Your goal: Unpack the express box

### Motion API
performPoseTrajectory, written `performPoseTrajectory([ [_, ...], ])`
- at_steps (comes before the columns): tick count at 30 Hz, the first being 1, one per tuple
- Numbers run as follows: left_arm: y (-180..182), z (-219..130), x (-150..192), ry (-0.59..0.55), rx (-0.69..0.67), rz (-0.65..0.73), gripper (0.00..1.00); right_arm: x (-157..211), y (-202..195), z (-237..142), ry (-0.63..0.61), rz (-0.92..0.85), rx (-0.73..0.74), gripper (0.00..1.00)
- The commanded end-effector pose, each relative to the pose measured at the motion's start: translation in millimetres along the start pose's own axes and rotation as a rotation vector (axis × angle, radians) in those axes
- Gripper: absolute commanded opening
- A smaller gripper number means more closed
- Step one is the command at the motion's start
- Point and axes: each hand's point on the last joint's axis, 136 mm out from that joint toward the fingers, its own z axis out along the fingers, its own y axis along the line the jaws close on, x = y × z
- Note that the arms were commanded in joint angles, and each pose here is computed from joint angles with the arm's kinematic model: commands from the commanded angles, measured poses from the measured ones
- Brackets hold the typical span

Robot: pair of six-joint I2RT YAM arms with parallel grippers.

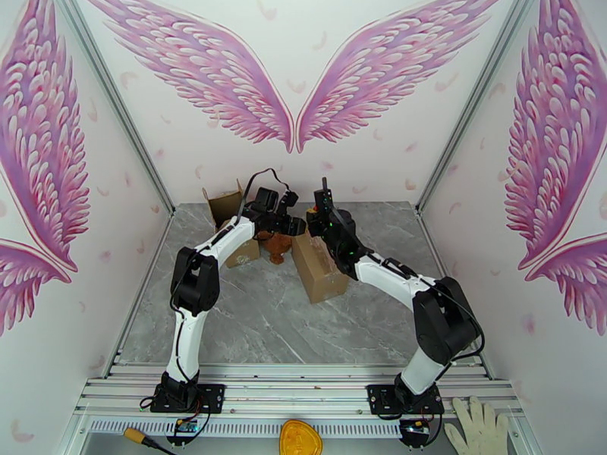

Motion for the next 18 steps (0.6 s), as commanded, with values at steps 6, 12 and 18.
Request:
performPoseTrajectory([
  [6,63.1,16.9,37.6,0.088,-0.184,-0.103,0.60,23.1,8.9,-23.3,0.101,-0.035,-0.025,0.00],
  [12,64.6,16.8,36.5,0.086,-0.188,-0.112,0.59,29.7,9.7,-35.4,0.117,-0.021,-0.020,0.00],
  [18,64.9,16.9,38.1,0.090,-0.190,-0.116,0.59,23.8,10.1,-49.2,0.110,-0.020,-0.006,0.00],
])
